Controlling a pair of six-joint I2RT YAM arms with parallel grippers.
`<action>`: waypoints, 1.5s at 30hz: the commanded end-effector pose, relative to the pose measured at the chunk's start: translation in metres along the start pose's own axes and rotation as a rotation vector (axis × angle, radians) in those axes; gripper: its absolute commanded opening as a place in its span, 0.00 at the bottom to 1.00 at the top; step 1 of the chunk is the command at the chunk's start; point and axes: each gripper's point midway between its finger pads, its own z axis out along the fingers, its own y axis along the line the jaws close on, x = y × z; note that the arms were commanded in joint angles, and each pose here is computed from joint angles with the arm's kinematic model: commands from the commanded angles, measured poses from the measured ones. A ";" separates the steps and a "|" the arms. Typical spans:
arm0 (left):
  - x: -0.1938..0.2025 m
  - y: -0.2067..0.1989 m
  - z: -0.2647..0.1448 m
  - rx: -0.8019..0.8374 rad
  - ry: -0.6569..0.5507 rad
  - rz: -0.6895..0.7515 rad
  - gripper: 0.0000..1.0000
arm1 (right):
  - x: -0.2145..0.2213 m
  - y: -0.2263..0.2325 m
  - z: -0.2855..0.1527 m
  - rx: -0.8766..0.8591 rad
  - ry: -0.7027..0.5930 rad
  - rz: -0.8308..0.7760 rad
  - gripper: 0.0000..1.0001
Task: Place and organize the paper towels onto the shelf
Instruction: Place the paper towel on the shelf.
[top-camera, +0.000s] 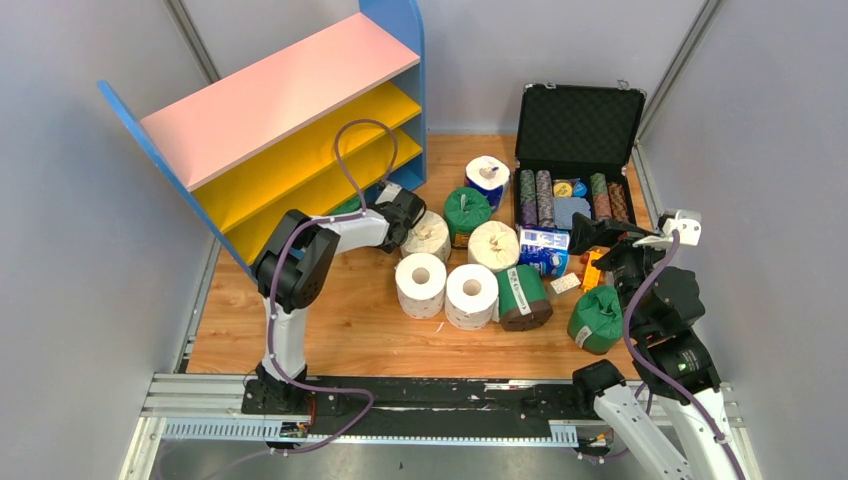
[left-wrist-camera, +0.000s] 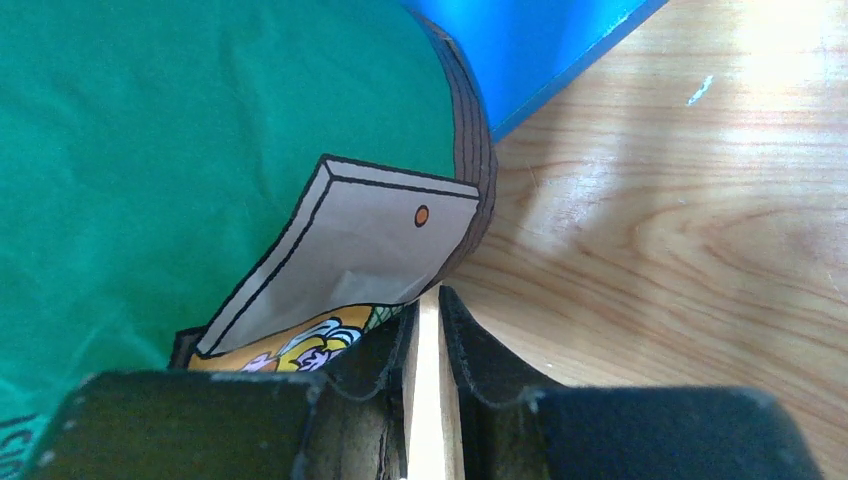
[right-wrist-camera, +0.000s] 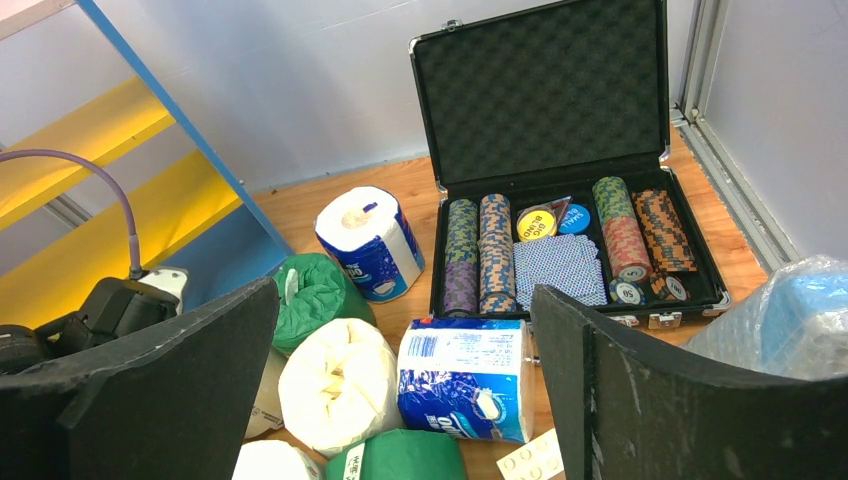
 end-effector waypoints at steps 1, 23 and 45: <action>-0.001 0.012 0.006 0.032 0.040 -0.089 0.21 | -0.004 0.001 0.001 -0.008 -0.012 -0.007 1.00; -0.014 0.033 -0.044 0.114 0.012 -0.032 0.40 | -0.005 0.002 0.000 -0.010 -0.016 -0.003 1.00; -0.024 0.081 -0.013 -0.053 0.027 -0.139 0.41 | -0.004 0.003 0.000 -0.015 -0.012 -0.004 1.00</action>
